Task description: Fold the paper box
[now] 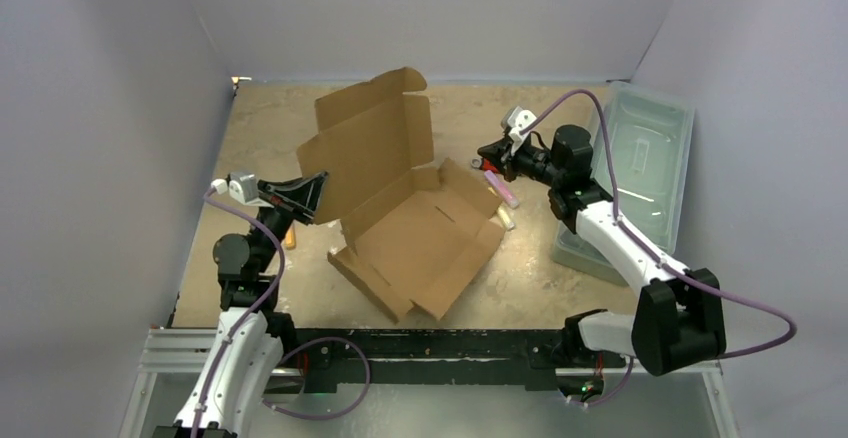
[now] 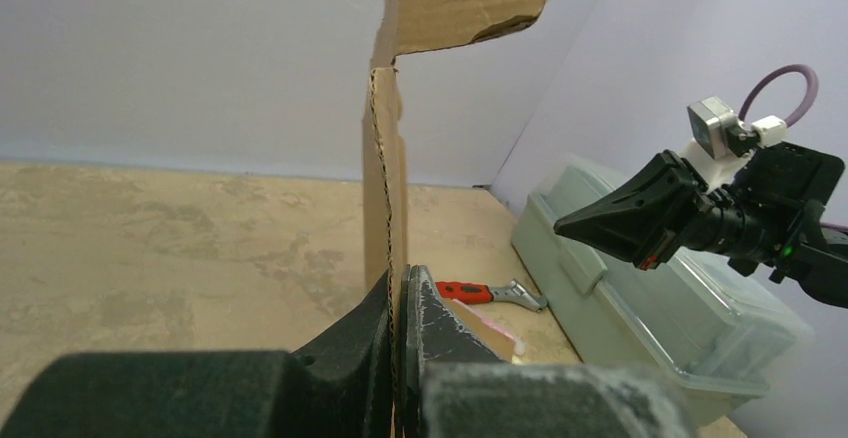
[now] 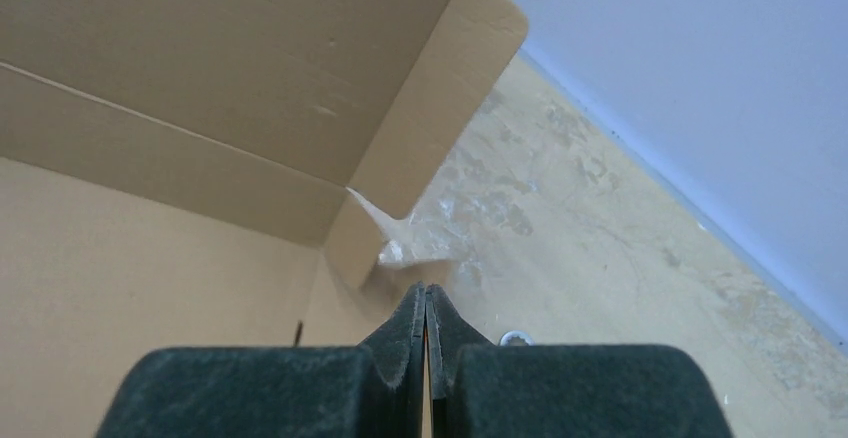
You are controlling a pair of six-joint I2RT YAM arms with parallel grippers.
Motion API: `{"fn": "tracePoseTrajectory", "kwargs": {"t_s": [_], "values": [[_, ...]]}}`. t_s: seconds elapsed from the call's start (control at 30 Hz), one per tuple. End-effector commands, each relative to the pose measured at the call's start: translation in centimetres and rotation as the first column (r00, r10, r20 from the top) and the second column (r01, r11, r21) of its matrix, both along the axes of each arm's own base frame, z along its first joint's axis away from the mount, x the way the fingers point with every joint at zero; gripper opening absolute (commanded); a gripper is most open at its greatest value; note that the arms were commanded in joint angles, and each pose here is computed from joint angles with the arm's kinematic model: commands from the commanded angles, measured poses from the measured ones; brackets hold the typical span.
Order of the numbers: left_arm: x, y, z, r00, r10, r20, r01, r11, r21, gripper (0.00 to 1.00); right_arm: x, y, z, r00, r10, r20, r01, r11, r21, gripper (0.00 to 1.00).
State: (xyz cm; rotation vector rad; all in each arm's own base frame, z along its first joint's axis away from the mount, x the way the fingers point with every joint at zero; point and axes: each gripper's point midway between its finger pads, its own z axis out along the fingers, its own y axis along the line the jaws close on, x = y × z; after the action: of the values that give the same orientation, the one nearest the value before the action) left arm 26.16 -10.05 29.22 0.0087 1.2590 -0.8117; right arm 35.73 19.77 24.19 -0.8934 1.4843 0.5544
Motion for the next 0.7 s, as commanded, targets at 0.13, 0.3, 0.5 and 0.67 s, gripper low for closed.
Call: {"fn": "tracePoseTrajectory", "kwargs": {"t_s": [0.13, 0.3, 0.5, 0.67], "values": [[-0.7, -0.6, 2.1, 0.997, -0.015, 0.077, 0.013, 0.999, 0.034, 0.0, 0.6, 0.0, -1.2, 1.0, 0.0, -0.017, -0.001, 0.999, -0.047, 0.0], [-0.6, -0.9, 3.3, 0.992, -0.027, 0.125, 0.011, 0.992, 0.122, 0.0, -2.1, 2.2, -2.4, 0.971, 0.216, -0.104, -0.222, 0.974, -0.049, 0.48], [-0.9, -1.9, 6.0, 0.968, -0.075, 0.238, 0.009, 0.964, 0.265, 0.0, -3.9, 3.7, 5.0, 0.922, 0.387, -0.027, -0.388, 0.921, -0.038, 0.85], [0.3, -2.3, 8.8, 0.944, -0.096, 0.316, -0.032, 0.925, 0.378, 0.0, -3.7, 2.9, 13.4, 0.853, 0.502, 0.142, -0.439, 0.838, -0.324, 0.9]]}}
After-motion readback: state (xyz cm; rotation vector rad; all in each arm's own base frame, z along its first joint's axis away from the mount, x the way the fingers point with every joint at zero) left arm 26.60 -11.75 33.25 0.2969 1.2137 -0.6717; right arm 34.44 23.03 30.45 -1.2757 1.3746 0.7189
